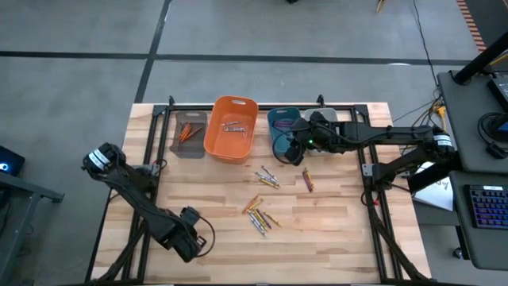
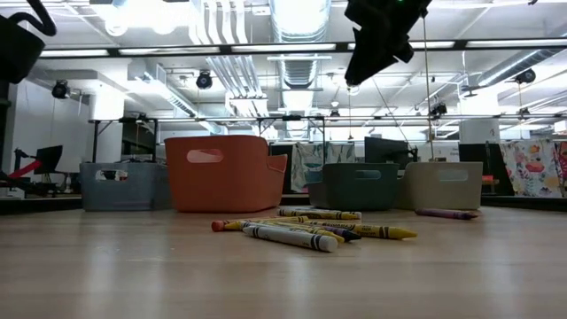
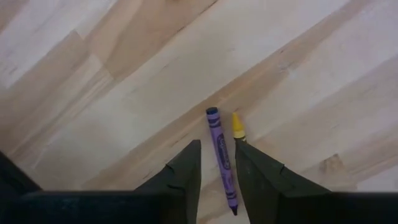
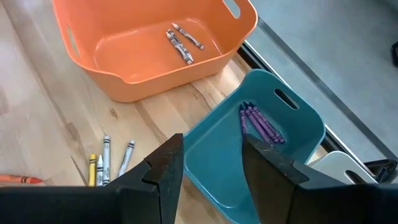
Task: Sort crayons
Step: Put the purple crayon into the blue bin
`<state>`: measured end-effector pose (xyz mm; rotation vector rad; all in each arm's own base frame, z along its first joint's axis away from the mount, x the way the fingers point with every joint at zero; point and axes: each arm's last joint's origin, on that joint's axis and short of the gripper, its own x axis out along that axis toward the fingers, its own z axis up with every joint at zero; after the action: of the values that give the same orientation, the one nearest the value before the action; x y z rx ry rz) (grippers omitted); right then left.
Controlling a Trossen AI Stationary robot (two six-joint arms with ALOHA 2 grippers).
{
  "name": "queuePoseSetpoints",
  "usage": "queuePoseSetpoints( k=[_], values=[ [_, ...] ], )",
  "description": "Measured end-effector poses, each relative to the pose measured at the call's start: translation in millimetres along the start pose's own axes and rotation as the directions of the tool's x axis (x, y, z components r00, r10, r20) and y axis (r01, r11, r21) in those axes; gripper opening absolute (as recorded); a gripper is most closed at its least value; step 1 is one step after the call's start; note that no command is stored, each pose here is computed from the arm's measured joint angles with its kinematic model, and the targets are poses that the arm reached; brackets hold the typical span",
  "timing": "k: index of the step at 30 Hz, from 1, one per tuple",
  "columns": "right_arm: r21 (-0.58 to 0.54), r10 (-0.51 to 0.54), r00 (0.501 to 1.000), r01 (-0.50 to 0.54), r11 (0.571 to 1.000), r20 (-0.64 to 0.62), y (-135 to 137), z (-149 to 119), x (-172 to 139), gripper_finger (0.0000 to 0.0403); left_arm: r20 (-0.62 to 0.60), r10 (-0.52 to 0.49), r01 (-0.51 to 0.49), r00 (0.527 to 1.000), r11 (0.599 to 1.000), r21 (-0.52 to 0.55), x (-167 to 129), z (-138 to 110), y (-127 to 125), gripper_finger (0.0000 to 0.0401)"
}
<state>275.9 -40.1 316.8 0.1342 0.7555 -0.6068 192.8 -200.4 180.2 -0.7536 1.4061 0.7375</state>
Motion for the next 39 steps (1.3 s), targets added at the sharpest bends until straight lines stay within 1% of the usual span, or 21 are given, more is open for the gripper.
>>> queuePoseSetpoints(
  k=[6, 10, 17, 28, 36, 39],
  values=[
    [-0.005, -0.003, 1.0, 0.003, 1.0, -0.009, 0, -4, 3, 0.0152, -0.001, 0.026, -0.026, 1.0, 1.0, 0.0, 9, -7, 0, 0.0102],
    [0.0, -0.002, 1.0, 0.002, 1.0, -0.009, 1, -6, 6, 0.0152, -0.002, 0.043, -0.043, 0.999, 0.999, 0.003, 15, -8, -2, 0.0103],
    [-0.004, -0.006, 1.0, 0.006, 1.0, -0.019, 1, -12, 11, 0.0153, -0.003, 0.04, -0.04, 0.999, 0.999, 0.009, 20, -8, -4, 0.0103],
    [-0.003, -0.005, 1.0, 0.005, 1.0, -0.016, 2, -12, 11, 0.0153, 0.0, 0.046, -0.046, 0.999, 0.999, 0.01, 31, -7, 2, 0.0103],
    [0.009, -0.003, 1.0, 0.003, 1.0, -0.01, 2, -12, 11, 0.0147, 0.034, 0.068, -0.068, 0.997, 0.998, -0.003, 38, -5, 9, 0.0103],
    [0.011, -0.003, 1.0, 0.003, 1.0, -0.01, 2, -12, 11, 0.0144, 0.031, 0.056, -0.056, 0.998, 0.998, -0.005, 42, -5, 11, 0.0103]
  ],
)
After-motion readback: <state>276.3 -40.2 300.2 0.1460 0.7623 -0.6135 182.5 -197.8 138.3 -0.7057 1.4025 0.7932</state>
